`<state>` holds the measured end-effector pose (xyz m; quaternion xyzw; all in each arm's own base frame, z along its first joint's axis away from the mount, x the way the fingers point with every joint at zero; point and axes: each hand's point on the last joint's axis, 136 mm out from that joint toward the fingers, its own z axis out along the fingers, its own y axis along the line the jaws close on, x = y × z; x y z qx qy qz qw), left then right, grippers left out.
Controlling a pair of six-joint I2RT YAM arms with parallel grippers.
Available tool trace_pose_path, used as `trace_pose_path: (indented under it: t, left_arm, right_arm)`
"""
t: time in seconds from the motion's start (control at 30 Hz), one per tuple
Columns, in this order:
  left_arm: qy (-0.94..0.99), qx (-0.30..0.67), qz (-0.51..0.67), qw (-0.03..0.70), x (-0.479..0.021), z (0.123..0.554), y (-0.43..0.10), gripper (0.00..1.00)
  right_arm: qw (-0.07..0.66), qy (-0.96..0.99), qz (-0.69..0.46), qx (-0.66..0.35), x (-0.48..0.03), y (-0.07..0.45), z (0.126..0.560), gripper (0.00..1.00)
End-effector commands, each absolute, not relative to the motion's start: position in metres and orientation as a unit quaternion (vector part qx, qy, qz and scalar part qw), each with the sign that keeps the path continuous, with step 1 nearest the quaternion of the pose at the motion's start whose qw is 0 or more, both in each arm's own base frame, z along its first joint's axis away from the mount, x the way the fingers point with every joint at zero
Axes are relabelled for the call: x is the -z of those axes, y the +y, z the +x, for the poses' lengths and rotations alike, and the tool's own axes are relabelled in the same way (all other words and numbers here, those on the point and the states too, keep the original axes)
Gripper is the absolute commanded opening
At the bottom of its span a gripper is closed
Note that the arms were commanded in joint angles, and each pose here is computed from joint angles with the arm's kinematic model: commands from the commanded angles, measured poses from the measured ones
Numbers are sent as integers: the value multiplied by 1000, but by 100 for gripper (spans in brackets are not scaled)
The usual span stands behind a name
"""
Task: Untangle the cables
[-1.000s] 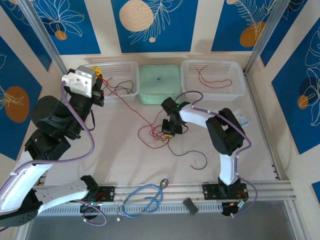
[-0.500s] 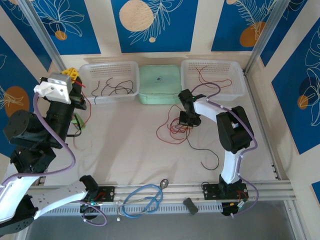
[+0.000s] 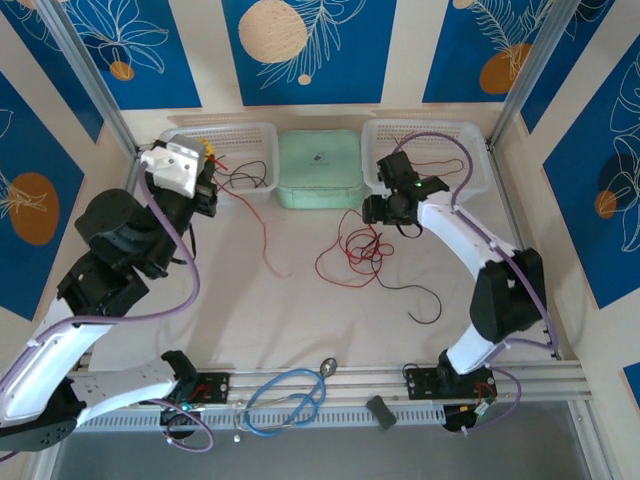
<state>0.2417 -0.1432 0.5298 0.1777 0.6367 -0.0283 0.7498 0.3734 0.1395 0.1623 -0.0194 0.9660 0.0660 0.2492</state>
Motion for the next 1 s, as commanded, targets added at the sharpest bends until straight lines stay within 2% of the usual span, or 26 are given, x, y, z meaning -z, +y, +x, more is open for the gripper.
trace_pose_path:
  t: [0.0, 0.13, 0.33, 0.47, 0.57, 0.7, 0.97]
  left_arm:
    - [628, 68, 171, 756, -541, 237, -149, 0]
    - [635, 80, 181, 747, -535, 244, -163, 0]
    - [643, 109, 192, 734, -528, 252, -185, 0]
    - [648, 134, 198, 723, -525, 254, -197, 0]
    - [650, 155, 200, 716, -525, 252, -203, 0]
    - [651, 180, 200, 710, -524, 249, -208, 0]
    - [650, 209, 204, 702, -523, 246, -217, 0]
  right_arm:
    - [283, 953, -57, -89, -195, 143, 358, 68]
    - [347, 920, -123, -136, -243, 160, 332, 70]
    - [477, 770, -353, -235, -329, 233, 249, 74]
    - [536, 640, -489, -254, -355, 277, 205, 74]
    - [582, 584, -506, -252, -374, 301, 202, 74]
    - [588, 566, -505, -281, -391, 329, 211, 74]
    - [599, 611, -444, -266, -395, 364, 266, 72]
